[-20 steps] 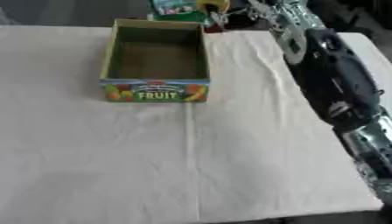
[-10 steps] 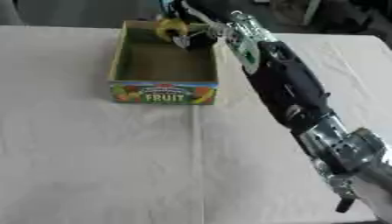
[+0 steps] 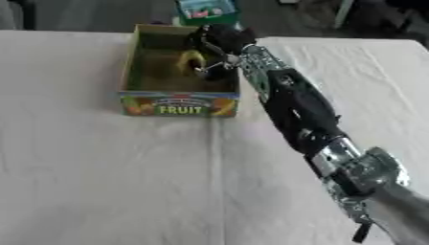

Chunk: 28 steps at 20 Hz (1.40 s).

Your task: Pick up objects on the table and place them in the box.

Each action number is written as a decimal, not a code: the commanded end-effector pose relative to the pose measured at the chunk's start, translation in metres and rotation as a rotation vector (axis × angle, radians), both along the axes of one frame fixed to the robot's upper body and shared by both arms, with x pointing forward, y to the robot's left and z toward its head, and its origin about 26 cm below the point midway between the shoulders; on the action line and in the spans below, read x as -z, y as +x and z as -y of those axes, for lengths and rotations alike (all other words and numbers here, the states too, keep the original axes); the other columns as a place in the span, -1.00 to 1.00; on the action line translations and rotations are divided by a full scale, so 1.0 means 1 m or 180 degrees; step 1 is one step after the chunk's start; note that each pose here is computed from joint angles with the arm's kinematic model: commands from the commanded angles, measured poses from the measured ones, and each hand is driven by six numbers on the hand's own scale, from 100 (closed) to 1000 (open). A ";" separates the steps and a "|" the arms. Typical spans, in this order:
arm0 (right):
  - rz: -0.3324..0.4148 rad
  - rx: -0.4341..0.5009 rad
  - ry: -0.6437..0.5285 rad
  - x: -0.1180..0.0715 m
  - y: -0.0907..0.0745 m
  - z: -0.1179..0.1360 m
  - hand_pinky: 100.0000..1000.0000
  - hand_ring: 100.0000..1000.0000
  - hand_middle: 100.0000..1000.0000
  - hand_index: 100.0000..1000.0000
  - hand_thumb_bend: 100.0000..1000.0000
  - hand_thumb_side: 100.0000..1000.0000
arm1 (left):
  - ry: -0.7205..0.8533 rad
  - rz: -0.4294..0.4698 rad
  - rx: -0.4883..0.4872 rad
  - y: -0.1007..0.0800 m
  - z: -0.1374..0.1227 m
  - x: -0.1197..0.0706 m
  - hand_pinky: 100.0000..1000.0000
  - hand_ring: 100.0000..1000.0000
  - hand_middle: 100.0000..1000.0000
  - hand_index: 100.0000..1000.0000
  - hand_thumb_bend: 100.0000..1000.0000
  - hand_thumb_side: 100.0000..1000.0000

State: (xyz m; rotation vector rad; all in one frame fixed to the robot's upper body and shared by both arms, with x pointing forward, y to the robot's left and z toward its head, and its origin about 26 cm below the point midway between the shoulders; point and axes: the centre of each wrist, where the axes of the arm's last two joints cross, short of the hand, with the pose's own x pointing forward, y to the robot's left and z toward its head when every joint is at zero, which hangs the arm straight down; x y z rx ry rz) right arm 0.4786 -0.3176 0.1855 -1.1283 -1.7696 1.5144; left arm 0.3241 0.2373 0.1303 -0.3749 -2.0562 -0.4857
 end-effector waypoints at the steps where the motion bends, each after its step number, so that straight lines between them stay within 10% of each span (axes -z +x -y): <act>1: 0.0176 0.0068 -0.0013 -0.017 0.000 0.005 0.31 0.48 0.83 0.77 -1.00 -0.63 | 0.0007 0.0095 0.0033 -0.001 0.001 -0.008 -0.22 -0.08 -0.19 0.59 -0.92 0.24; 6: 0.0336 -0.0061 0.0003 -0.028 -0.004 0.000 0.29 0.46 0.81 0.75 -1.00 -0.67 | 0.0000 0.0076 -0.0003 -0.001 -0.001 -0.006 -0.21 -0.08 -0.19 0.59 -0.92 0.24; 7: 0.0402 -0.0121 0.0022 -0.032 -0.006 -0.001 0.27 0.44 0.74 0.73 -1.00 -0.42 | -0.0001 0.0069 -0.0016 -0.001 -0.002 -0.006 -0.21 -0.08 -0.19 0.59 -0.92 0.24; 12: 0.0690 -0.0475 0.0358 -0.059 -0.028 -0.003 0.10 0.28 0.48 0.64 -1.00 -0.89 | 0.0007 0.0017 -0.0126 -0.003 -0.009 0.000 -0.21 -0.08 -0.19 0.59 -0.91 0.24; 21: 0.0410 -0.0839 0.1535 -0.089 -0.099 0.020 -0.06 0.18 0.38 0.60 -1.00 -0.69 | 0.0015 -0.0012 -0.0283 -0.004 -0.017 0.005 -0.21 -0.08 -0.19 0.59 -0.91 0.26; 28: 0.0172 -0.0707 0.2215 -0.069 -0.140 0.045 -0.17 0.10 0.27 0.56 -1.00 -0.52 | -0.0001 -0.0033 -0.0417 -0.006 -0.024 0.009 -0.21 -0.08 -0.19 0.59 -0.91 0.27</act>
